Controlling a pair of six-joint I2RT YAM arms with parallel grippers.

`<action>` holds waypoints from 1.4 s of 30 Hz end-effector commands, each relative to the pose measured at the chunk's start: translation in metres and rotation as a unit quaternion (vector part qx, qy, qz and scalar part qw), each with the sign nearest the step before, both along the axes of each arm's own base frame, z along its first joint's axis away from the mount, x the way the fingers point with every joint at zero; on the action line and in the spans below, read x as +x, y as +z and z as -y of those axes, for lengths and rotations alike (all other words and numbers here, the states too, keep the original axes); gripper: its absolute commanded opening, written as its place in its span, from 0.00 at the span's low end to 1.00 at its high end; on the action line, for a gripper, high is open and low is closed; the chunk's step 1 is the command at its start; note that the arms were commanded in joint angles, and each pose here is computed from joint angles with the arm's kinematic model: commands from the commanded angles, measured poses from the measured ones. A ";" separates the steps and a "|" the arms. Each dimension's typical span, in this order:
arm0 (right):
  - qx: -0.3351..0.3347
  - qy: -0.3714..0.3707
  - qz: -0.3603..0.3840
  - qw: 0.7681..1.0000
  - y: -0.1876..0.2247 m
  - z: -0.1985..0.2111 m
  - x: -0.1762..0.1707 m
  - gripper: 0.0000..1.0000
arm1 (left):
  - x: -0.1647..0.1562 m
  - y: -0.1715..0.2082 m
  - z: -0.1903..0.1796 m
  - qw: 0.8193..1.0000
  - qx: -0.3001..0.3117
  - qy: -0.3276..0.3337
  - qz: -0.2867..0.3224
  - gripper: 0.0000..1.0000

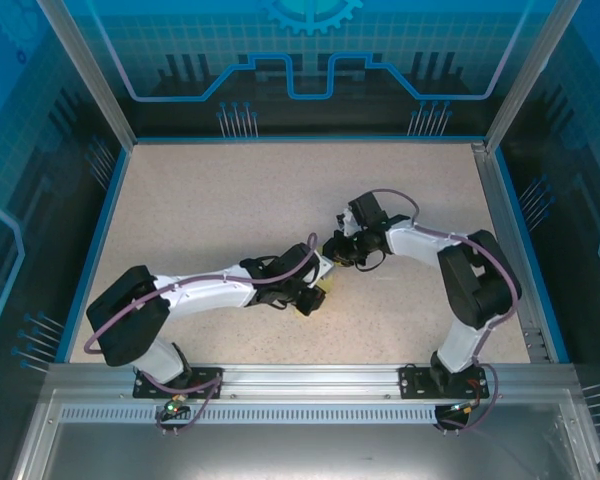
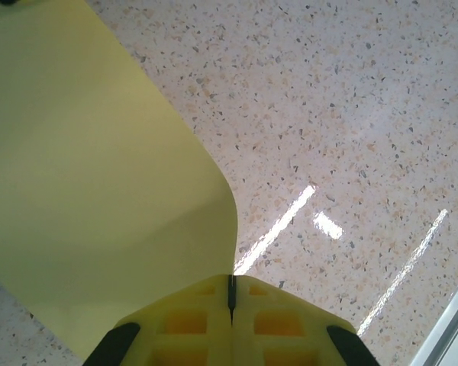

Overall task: Fold a paper plane with a square sheet of paper (pick it up from the middle)
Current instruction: Third fold the triangle at the center of the table.

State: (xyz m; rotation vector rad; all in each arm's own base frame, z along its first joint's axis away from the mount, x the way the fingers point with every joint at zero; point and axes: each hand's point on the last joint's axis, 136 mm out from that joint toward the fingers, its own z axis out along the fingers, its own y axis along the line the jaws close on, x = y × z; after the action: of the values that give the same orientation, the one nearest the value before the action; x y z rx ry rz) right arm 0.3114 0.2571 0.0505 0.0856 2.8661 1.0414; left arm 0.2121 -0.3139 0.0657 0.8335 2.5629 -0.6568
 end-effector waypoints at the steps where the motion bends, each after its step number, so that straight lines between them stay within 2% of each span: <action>1: -0.029 0.018 -0.024 0.999 -0.018 -0.001 -0.005 0.15 | -0.004 -0.003 -0.003 1.000 -0.009 -0.004 -0.020 0.00; 13: -0.084 0.053 -0.047 0.994 -0.054 0.004 -0.012 0.12 | 0.008 -0.012 -0.013 0.999 -0.003 0.006 -0.046 0.00; 42: -0.095 0.060 -0.052 0.992 -0.057 0.009 -0.017 0.11 | 0.053 -0.025 -0.033 0.997 0.020 0.063 -0.037 0.05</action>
State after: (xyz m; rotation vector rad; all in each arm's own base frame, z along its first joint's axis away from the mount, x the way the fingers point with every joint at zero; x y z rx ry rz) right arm 0.3107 0.2561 0.0113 -0.0439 2.9961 0.8842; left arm 0.2505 -0.2788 0.0353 0.6700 2.7048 -0.6342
